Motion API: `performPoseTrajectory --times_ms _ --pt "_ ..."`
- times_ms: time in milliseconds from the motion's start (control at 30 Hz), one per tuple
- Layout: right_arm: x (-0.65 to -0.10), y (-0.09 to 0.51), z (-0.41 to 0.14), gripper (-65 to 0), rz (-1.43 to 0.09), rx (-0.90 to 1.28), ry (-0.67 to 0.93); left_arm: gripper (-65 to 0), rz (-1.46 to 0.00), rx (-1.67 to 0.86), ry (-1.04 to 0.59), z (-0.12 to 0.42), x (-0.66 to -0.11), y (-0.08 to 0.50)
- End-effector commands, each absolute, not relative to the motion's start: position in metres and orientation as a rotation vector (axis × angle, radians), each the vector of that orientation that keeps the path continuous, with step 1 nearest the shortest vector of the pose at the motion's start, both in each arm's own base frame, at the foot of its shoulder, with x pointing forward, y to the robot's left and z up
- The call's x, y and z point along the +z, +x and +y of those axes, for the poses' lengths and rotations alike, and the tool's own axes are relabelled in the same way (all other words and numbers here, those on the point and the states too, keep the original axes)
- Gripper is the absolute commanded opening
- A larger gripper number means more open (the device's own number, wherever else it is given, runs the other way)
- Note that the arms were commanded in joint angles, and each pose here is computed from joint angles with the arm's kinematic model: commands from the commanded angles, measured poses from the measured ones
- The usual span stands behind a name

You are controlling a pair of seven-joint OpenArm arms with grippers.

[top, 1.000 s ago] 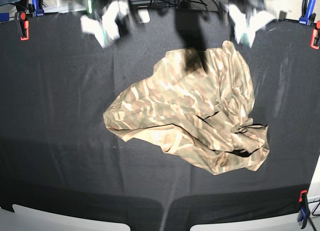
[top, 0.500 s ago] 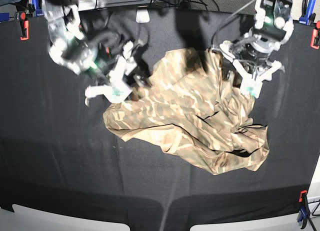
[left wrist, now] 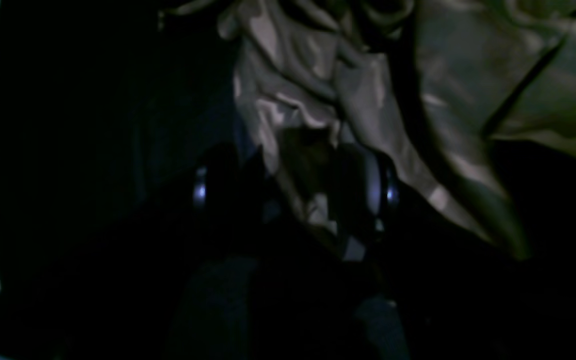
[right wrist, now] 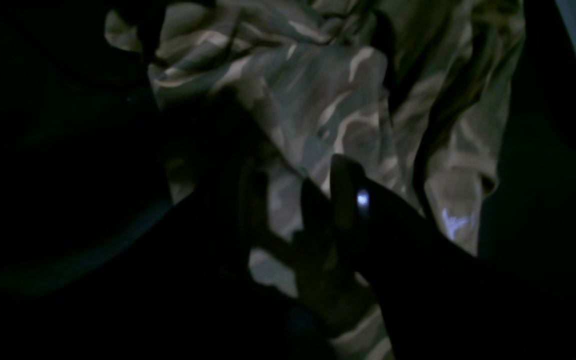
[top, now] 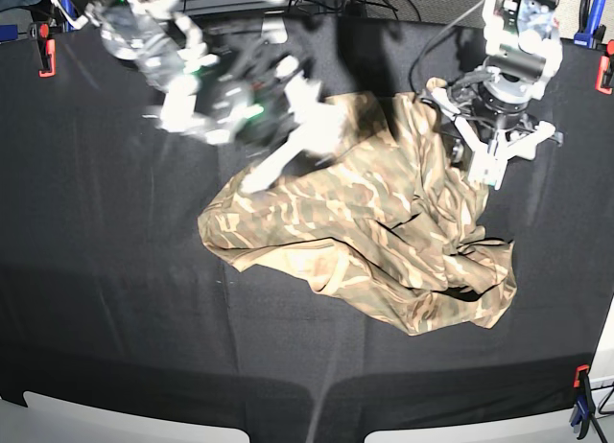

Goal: Layout the t-shirt on the table in an organized manner, then fold the t-shirt properly
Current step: 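Lower both grippers onto the crumpled camouflage shirt and grasp its edges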

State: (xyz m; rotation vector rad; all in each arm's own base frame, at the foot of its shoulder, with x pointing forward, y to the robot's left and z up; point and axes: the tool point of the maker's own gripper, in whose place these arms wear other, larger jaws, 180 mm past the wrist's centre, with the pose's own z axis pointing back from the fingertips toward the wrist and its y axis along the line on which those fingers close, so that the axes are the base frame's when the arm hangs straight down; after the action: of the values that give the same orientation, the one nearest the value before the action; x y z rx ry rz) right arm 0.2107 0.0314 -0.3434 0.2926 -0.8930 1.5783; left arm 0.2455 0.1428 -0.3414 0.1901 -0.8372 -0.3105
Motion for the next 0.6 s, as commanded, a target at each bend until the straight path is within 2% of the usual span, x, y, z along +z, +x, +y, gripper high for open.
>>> performPoseTrajectory --times_ms 0,200,433,567 --pt "-0.330 0.218 0.036 -40.5 -0.946 1.597 0.288 -36.0 -0.879 -0.316 0.216 0.146 -0.331 0.252" --pt "-0.321 0.235 0.042 -40.5 -0.975 1.645 0.252 -36.0 -0.882 -0.317 0.223 0.147 -0.330 0.252" --pt "-0.349 0.251 0.026 -40.5 -0.888 1.616 0.231 -36.0 -0.882 -0.317 0.220 0.146 -0.330 0.252" --pt "-0.352 0.250 0.028 -40.5 -0.892 1.609 0.256 -36.0 -0.882 -0.317 0.220 0.146 -0.330 0.252"
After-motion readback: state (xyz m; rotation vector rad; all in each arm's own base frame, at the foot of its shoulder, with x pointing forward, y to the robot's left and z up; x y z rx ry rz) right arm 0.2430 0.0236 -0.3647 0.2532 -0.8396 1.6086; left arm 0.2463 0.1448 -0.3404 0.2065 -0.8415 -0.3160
